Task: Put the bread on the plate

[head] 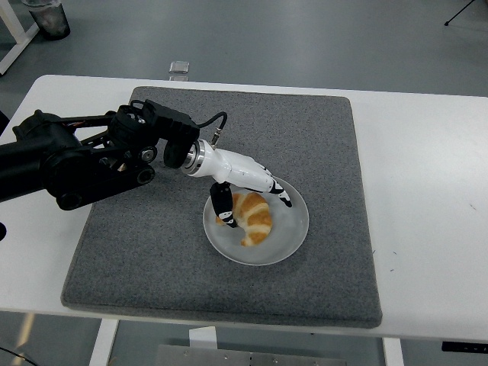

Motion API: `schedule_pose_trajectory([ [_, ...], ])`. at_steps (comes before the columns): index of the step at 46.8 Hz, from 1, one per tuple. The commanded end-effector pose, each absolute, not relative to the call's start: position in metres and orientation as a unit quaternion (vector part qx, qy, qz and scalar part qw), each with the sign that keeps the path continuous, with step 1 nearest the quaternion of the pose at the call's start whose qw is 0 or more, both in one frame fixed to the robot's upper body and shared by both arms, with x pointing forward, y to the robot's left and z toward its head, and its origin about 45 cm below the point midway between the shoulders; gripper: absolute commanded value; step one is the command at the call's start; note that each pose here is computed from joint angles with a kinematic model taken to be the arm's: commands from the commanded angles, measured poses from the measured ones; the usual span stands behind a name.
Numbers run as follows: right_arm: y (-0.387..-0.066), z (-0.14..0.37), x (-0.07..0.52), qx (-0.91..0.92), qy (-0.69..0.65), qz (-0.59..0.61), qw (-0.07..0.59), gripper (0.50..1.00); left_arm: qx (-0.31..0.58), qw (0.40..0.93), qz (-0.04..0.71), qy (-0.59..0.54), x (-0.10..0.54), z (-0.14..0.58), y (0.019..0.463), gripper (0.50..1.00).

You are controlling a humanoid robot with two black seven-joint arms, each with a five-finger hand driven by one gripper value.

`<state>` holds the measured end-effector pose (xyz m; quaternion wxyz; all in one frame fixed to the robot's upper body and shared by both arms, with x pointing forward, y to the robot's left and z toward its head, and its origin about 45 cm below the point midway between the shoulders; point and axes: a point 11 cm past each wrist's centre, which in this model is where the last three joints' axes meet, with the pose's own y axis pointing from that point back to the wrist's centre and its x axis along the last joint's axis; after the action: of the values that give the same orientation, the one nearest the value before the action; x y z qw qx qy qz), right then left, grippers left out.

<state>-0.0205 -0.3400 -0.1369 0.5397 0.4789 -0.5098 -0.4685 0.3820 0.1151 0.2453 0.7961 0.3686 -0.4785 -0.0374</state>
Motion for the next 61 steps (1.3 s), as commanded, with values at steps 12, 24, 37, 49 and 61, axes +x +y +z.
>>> schedule_pose_trajectory([
  [12,-0.34,-0.137,-0.02,0.479,-0.51,-0.469,0.539,0.952,0.309,0.833,0.021,-0.458,0.388,0.271,0.105,0.992],
  [24,-0.34,-0.137,-0.02,0.479,-0.51,-0.469,0.539,0.952,0.217,0.893,0.108,-0.38,0.401,0.315,0.104,0.992],
  [37,-0.34,-0.137,-0.02,0.479,-0.51,-0.468,0.54,0.952,0.132,0.914,0.279,-0.262,0.454,0.344,0.151,0.992],
  [49,-0.34,-0.137,-0.02,0.479,-0.51,-0.468,0.54,0.952,0.047,0.908,0.393,-0.141,0.483,0.355,0.196,0.992],
  [61,-0.34,-0.137,-0.02,0.479,-0.51,-0.469,0.539,0.954,-0.027,0.859,0.509,-0.043,0.507,0.354,0.254,0.992],
])
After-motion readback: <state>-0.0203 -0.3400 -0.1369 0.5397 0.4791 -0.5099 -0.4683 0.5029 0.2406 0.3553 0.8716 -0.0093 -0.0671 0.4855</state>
